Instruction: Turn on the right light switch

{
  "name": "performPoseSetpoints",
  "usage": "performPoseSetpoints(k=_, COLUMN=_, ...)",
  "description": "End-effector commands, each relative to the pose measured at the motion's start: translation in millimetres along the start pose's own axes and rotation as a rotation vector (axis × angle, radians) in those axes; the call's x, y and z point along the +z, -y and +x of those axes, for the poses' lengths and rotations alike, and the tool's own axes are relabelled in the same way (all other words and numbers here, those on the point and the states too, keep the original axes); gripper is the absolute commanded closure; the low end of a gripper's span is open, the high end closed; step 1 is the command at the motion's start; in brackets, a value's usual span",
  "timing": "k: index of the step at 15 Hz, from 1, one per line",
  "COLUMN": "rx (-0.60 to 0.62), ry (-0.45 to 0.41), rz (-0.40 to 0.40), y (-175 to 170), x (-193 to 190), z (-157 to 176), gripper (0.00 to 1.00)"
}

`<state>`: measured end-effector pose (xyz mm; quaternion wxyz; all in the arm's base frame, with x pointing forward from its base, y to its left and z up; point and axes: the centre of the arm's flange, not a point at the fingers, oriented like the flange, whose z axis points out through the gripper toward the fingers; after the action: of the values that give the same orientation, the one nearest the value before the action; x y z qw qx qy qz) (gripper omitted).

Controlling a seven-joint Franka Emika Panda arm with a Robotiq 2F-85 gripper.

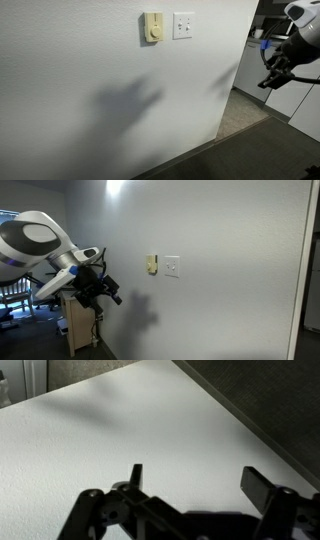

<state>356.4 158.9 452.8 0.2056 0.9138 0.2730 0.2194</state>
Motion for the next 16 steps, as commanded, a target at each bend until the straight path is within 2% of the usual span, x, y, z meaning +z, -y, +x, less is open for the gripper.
performPoseSetpoints(k=1, rx=-0.094, ry=-0.046, rz=-0.032, y=-19, x=23, z=16, gripper=0.0)
performPoseSetpoints(k=5, rx=-0.225, ry=-0.096, rz=-0.077, y=-32, x=26, z=37, gripper=0.0)
performPoseSetpoints(k=12, rx=-0.558, ry=-0.124, rz=-0.15, y=-55, x=17, z=73, gripper=0.0)
performPoseSetpoints(k=13, rx=-0.479, ry=-0.114, rz=-0.134, y=-42, x=13, z=57, gripper=0.0)
performPoseSetpoints(k=16, rx=-0.477, ry=-0.118, rz=-0.134, y=-43, x=11, z=60, gripper=0.0)
